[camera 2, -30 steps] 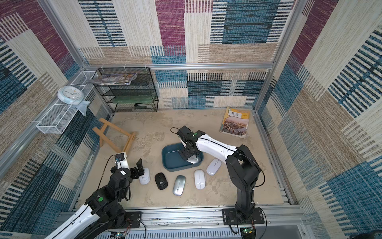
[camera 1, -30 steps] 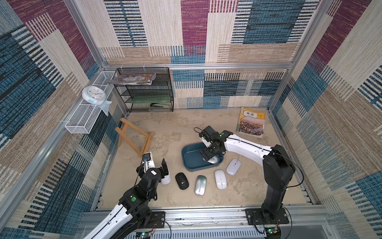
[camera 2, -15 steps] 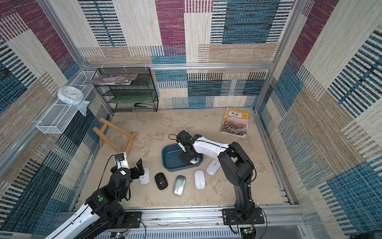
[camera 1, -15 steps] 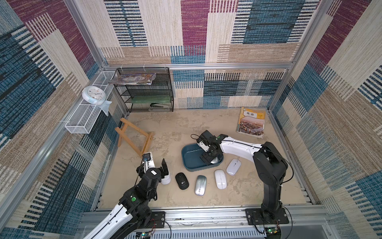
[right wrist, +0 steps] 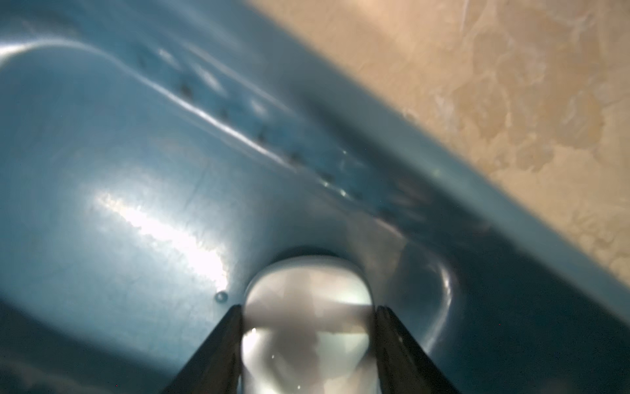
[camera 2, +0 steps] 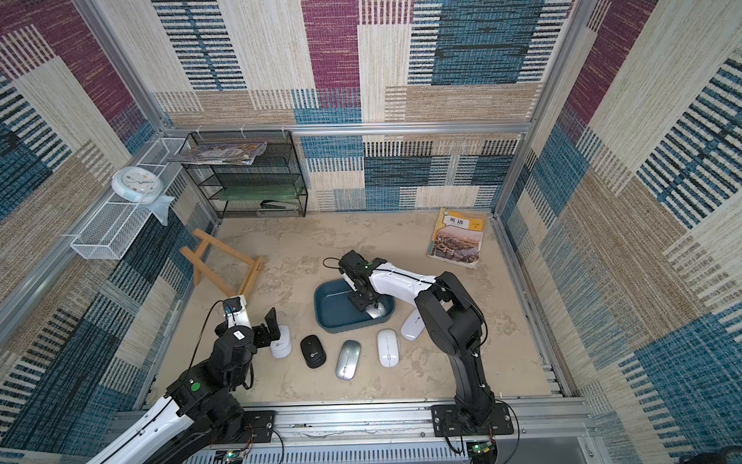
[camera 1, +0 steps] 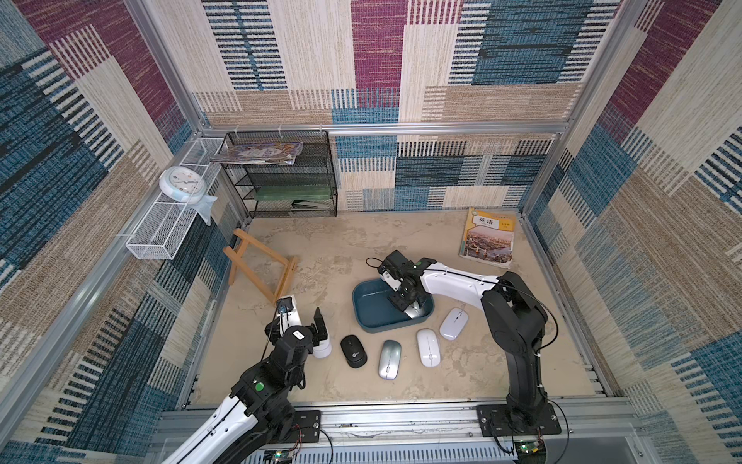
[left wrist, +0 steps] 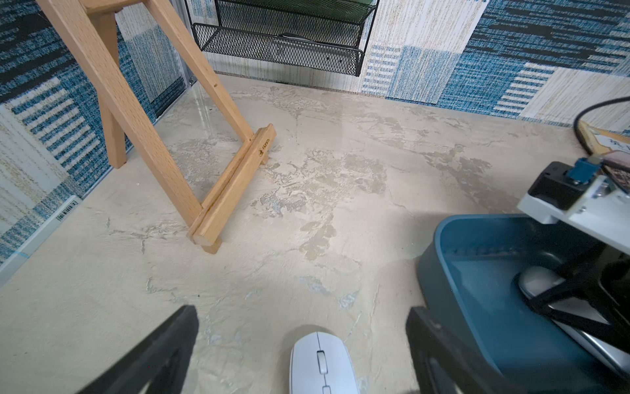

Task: Take out the mouse from the storage box
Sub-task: Pick up the mouse from the storage box.

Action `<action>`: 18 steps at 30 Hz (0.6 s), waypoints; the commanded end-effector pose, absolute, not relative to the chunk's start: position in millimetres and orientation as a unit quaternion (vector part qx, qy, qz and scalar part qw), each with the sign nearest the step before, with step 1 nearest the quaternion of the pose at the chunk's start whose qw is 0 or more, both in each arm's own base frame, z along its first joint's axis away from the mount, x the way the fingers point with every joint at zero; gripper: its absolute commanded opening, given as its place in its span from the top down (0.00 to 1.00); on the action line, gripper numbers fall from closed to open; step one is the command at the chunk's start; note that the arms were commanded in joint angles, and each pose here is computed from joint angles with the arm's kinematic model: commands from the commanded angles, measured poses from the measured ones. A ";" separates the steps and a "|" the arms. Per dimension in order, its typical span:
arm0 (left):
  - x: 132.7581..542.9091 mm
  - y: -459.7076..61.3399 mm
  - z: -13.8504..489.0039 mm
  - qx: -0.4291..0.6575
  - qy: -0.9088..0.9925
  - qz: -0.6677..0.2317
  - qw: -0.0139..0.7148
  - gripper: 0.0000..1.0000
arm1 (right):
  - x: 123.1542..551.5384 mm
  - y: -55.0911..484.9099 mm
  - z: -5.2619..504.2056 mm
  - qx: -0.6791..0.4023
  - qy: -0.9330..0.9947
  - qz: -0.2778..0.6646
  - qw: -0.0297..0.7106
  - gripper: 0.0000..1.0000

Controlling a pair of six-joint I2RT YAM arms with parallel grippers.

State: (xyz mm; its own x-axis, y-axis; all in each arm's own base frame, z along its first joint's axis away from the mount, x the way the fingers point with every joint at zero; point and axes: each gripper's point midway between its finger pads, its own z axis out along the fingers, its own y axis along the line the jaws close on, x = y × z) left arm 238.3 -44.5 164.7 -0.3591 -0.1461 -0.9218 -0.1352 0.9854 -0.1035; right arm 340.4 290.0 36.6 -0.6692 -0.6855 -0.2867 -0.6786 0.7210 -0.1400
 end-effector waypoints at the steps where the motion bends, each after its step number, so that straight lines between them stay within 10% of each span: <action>1: 240.7 -45.2 171.5 -0.090 0.817 -0.010 0.570 0.01 | 347.4 292.3 39.2 -0.363 0.916 -0.014 0.172 0.45; 18: 240.4 -45.6 171.4 -0.090 0.817 -0.012 0.569 0.01 | 325.3 271.6 34.8 -0.360 0.919 -0.011 0.162 0.17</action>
State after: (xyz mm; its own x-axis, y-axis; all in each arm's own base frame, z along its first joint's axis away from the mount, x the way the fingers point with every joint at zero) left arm 238.4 -44.6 164.3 -0.3607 -0.1450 -0.9213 -0.1350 0.9856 -0.1023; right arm 327.9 271.6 36.0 -0.6866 -0.6694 -0.2838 -0.6581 0.7381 -0.1488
